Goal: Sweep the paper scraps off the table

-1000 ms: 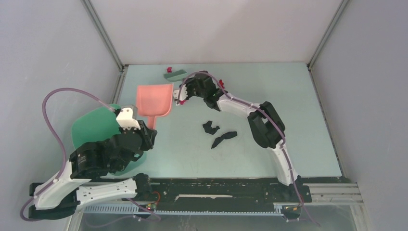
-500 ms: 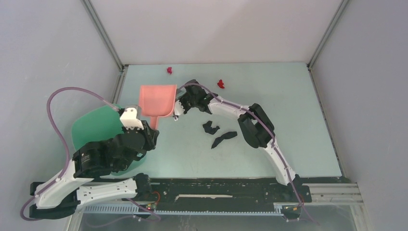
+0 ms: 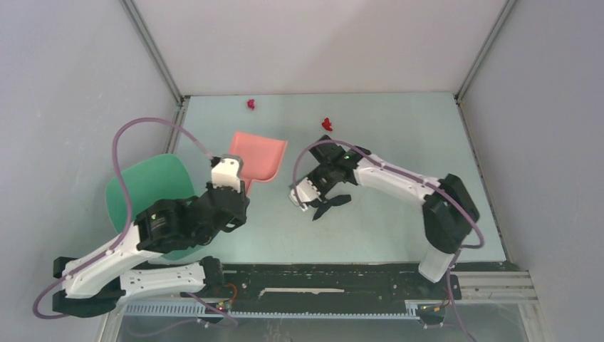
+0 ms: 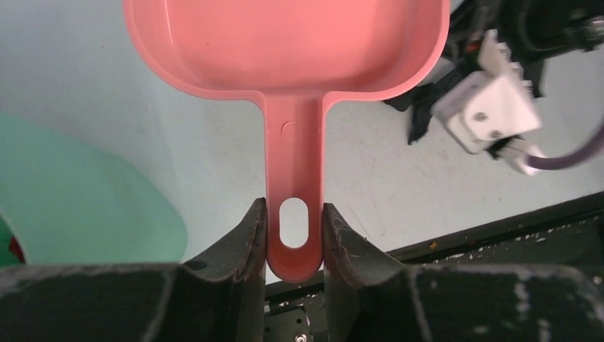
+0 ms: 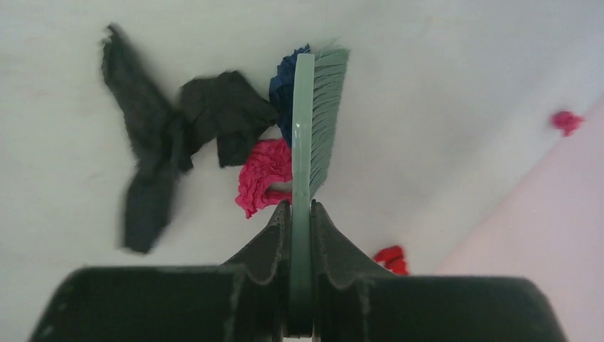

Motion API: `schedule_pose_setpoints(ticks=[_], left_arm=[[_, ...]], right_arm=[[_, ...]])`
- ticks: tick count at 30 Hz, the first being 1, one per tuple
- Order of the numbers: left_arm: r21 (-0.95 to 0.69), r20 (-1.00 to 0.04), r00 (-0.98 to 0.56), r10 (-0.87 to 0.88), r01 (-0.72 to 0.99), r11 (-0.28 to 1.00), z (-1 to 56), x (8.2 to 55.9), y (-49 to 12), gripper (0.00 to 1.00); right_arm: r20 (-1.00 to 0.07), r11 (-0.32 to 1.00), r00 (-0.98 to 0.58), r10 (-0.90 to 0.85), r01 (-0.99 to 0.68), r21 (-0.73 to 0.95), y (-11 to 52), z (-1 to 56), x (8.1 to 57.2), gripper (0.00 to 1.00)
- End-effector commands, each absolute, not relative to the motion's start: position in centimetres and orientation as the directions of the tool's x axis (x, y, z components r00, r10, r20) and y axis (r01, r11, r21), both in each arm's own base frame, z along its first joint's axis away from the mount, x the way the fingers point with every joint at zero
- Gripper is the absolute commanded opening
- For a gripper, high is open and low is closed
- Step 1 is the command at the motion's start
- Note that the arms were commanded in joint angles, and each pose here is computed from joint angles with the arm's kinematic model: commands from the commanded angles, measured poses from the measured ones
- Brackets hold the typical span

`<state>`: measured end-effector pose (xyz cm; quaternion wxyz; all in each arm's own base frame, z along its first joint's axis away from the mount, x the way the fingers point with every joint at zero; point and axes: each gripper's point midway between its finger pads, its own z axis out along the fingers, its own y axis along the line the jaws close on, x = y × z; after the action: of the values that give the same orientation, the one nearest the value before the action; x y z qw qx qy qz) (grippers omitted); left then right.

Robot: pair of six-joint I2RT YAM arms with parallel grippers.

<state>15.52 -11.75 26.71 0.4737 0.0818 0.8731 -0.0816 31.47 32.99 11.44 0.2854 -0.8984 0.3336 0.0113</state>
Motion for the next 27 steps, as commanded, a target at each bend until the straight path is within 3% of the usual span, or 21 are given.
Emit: schedule_pose_setpoints(ticks=[1,7,13,21,27], left_arm=[[-0.02,-0.824,-0.545,0.156,0.302,0.953,27.4,15.4,-13.2,0.0],[0.024,-0.763,-0.593,0.258,0.373,0.928,25.8,14.7,-14.6,0.0],[0.012,-0.618,-0.684,0.388,0.486,0.874,21.8,12.1,-16.2,0.0],[-0.05,-0.466,-0.74,0.485,0.569,0.821,17.3,9.1,-17.1,0.0],[-0.14,-0.405,-0.746,0.529,0.622,0.77,15.0,6.9,-17.8,0.0]], right_arm=[[-0.277,-0.572,0.637,-0.719,-0.77,-0.284,25.9,9.4,25.7,0.0],[-0.431,-0.299,0.412,-0.803,-0.903,-0.307,22.7,12.9,26.2,0.0],[-0.612,0.013,0.195,-0.766,-0.948,-0.318,20.0,17.9,27.9,0.0],[-0.766,0.409,-0.13,-0.63,-0.894,-0.184,15.7,21.4,30.0,0.0],[-0.801,0.63,-0.374,-0.468,-0.777,-0.006,14.0,22.2,30.2,0.0]])
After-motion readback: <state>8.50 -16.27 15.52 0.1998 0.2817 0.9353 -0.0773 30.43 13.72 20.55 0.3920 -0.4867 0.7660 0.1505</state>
